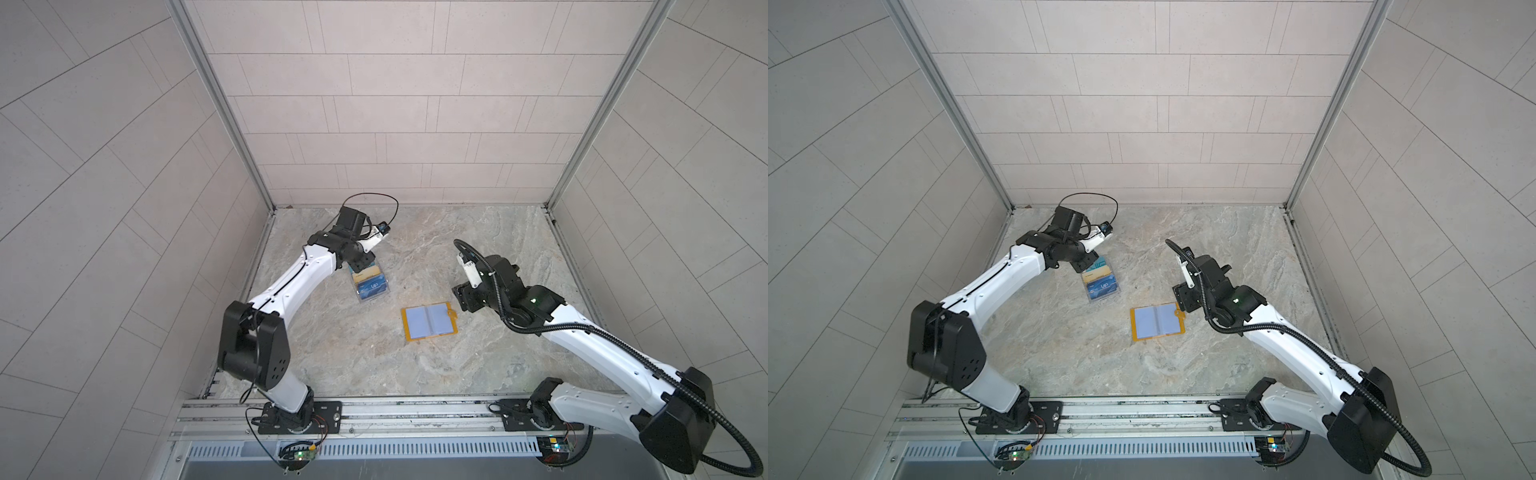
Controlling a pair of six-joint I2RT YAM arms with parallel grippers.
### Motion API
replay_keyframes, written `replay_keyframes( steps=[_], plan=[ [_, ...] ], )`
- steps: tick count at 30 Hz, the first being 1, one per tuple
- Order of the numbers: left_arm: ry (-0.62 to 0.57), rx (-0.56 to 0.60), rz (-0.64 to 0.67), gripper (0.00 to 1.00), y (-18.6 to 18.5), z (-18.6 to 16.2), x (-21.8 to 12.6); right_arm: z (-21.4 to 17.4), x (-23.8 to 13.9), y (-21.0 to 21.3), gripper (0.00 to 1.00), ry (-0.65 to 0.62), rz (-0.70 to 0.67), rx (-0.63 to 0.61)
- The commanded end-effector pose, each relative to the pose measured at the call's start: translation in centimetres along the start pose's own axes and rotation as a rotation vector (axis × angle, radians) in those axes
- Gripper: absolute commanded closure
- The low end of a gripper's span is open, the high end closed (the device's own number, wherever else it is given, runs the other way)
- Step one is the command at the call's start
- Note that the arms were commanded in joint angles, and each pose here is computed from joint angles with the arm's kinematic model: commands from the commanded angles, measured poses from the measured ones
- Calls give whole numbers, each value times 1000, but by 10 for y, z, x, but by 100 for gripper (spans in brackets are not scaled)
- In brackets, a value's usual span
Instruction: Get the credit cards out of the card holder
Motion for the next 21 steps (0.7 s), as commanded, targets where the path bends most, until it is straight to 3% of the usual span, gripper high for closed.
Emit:
replay_keyframes(
  steps=[1, 4, 7, 9, 12, 15, 21],
  plan=[
    [-57, -171, 215, 46, 28, -6, -26, 10, -1, -8, 16, -45, -61, 2],
    [-132, -310, 323, 38, 30, -24, -46, 19, -1, -13, 1, -95, -91, 1],
    [-174, -438, 402, 29, 23, -51, -57, 27, 0, -27, 0, -145, -168, 11],
    [-207, -522, 474, 16, 20, -68, -65, 34, 2, -39, 1, -186, -223, 27],
    [-239, -614, 575, 9, 9, -95, -64, 43, 3, -63, 0, -265, -325, 58],
    [-252, -667, 645, 0, 5, -115, -63, 47, 0, -91, 0, -336, -426, 119],
    [-170, -665, 702, 0, 5, -139, -52, 38, -6, -151, 0, -408, -595, 229]
  ],
)
Point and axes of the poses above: each gripper's point midway between its finger pads, its own x axis out along the fingers, its own y axis along the line the jaws close on, z = x × y, the point moved 1 cm from there along -x, back along the fingers, and after that the axes turned 15 degrees about x, right-handed, at the moved point
